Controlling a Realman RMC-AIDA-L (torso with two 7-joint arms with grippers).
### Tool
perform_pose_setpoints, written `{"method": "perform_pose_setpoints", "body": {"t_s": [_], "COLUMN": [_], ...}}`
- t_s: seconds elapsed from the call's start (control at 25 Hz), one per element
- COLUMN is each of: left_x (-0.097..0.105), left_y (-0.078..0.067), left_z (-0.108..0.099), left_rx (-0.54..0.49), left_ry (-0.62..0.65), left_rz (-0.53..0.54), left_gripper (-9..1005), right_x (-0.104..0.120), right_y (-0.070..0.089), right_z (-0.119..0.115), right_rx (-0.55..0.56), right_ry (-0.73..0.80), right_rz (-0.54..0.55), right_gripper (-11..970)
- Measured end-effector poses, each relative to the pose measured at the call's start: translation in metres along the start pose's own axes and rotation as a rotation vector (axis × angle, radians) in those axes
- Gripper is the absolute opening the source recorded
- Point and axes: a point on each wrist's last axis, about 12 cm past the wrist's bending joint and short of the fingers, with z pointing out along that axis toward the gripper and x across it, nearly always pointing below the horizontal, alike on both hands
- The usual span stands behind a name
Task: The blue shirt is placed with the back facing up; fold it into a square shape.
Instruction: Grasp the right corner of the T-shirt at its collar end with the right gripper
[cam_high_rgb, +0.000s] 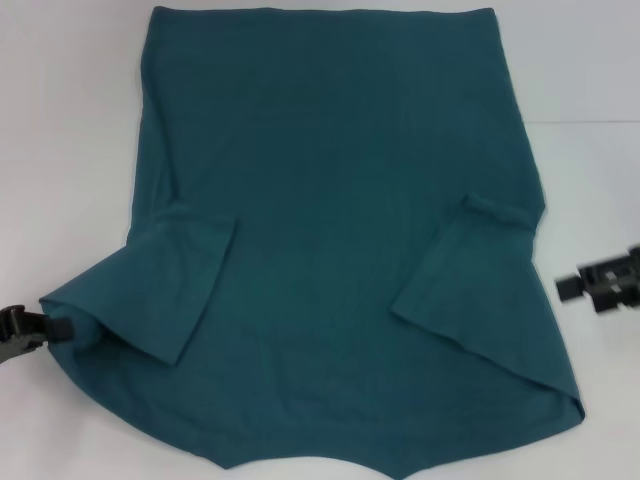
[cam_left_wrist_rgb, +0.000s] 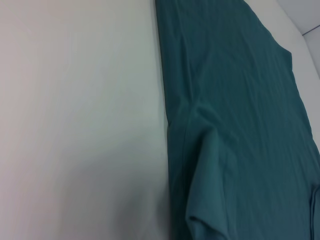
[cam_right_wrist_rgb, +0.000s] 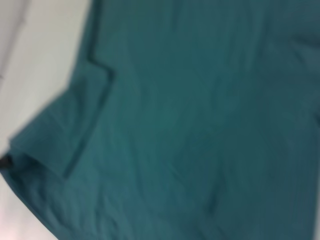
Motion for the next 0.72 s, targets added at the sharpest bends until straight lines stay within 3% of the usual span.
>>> {"method": "perform_pose_setpoints", "body": {"t_s": [0.2, 0.72], "left_x": [-0.002, -0.004], "left_y": [-0.002, -0.003], "left_z": [0.002, 0.008], "left_rx": [0.004, 0.017], "left_ry": [-0.002, -0.009], "left_rz": [0.004, -0.007], "left_gripper": [0, 0], "right_x": [0.014, 0.026], "right_y": [-0.009, -0.007], "right_z": [0.000, 0.032], "right_rx": [0.049, 0.084], "right_ry": [0.077, 0.170], "right_rz": [0.027, -0.044], "right_gripper": [872, 871]}}
